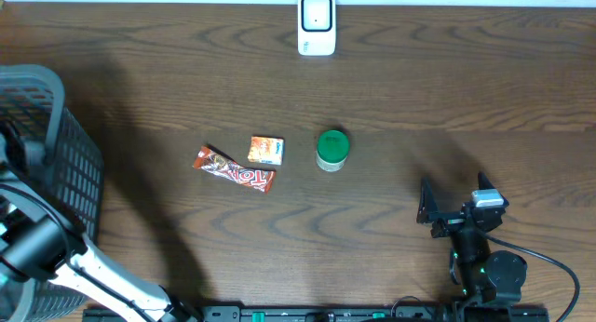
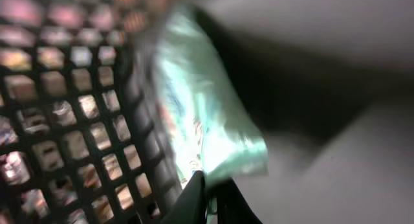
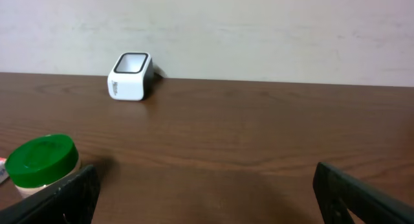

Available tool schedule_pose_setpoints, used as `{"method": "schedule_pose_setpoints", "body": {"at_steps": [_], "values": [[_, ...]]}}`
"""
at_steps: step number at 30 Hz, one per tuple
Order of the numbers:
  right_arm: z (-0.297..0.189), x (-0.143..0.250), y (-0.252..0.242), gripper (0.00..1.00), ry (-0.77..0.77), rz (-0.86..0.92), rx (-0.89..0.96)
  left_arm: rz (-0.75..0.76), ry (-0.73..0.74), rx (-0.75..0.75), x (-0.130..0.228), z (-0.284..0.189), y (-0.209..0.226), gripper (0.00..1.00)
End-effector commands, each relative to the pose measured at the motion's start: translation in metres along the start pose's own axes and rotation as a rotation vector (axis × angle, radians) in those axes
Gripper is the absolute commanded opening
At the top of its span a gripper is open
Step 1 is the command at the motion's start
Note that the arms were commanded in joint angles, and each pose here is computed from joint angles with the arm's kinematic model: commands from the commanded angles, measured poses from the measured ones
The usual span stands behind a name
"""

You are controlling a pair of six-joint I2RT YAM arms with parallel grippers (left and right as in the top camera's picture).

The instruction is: Scan the item barcode

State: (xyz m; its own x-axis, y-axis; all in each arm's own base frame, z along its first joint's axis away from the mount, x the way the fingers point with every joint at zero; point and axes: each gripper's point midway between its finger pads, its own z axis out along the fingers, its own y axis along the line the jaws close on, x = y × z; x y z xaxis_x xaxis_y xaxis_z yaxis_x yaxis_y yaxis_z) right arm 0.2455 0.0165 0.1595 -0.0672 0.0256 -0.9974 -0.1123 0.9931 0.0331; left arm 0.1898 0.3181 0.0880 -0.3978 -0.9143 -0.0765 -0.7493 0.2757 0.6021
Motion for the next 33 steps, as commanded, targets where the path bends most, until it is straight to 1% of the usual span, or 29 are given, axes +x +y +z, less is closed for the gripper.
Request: {"method": "schedule_pose_setpoints", "body": {"at_steps": [1, 5, 8, 10, 12, 13, 14, 15, 16, 19, 21, 23, 26, 29, 33], "values": [[0.000, 0.000, 0.000, 0.99, -0.001, 0.013, 0.001, -0.060, -0.164, 0.127, -0.021, -0.073, 0.008, 0.07], [0.000, 0.000, 0.000, 0.99, -0.001, 0.013, 0.001, -0.117, -0.307, 0.229, -0.023, -0.127, 0.020, 0.07], [0.000, 0.000, 0.000, 0.99, -0.001, 0.013, 0.001, -0.154, -0.391, 0.281, -0.019, -0.157, 0.032, 0.07], [0.000, 0.000, 0.000, 0.99, -0.001, 0.013, 0.001, -0.194, -0.425, 0.310, -0.015, -0.171, 0.041, 0.07], [0.000, 0.000, 0.000, 0.99, -0.001, 0.013, 0.001, -0.232, -0.409, 0.324, -0.009, -0.172, 0.045, 0.08], [0.000, 0.000, 0.000, 0.99, -0.001, 0.013, 0.001, -0.239, -0.390, 0.329, -0.005, -0.170, 0.044, 0.22], [0.000, 0.000, 0.000, 0.99, -0.001, 0.013, 0.001, -0.241, -0.373, 0.331, -0.003, -0.167, 0.042, 0.53], [0.000, 0.000, 0.000, 0.99, -0.001, 0.013, 0.001, -0.242, -0.356, 0.330, 0.000, -0.163, 0.039, 0.74], [0.000, 0.000, 0.000, 0.99, -0.001, 0.013, 0.001, -0.234, -0.342, 0.328, 0.002, -0.158, 0.035, 0.81], [0.000, 0.000, 0.000, 0.99, -0.001, 0.013, 0.001, -0.239, -0.293, 0.307, 0.007, -0.141, 0.025, 0.86], [0.000, 0.000, 0.000, 0.99, -0.001, 0.013, 0.001, -0.282, -0.251, 0.300, 0.011, -0.129, 0.021, 0.87], [0.000, 0.000, 0.000, 0.99, -0.001, 0.013, 0.001, -0.351, -0.170, 0.326, 0.020, -0.113, 0.011, 0.88], [0.000, 0.000, 0.000, 0.99, -0.001, 0.013, 0.001, -0.406, -0.095, 0.361, 0.027, -0.096, -0.002, 0.89], [0.000, 0.000, 0.000, 0.99, -0.001, 0.013, 0.001, -0.411, -0.074, 0.359, 0.030, -0.079, -0.009, 0.93], [0.000, 0.000, 0.000, 0.99, -0.001, 0.013, 0.001, -0.414, -0.063, 0.346, 0.033, -0.054, -0.020, 0.93]]}}
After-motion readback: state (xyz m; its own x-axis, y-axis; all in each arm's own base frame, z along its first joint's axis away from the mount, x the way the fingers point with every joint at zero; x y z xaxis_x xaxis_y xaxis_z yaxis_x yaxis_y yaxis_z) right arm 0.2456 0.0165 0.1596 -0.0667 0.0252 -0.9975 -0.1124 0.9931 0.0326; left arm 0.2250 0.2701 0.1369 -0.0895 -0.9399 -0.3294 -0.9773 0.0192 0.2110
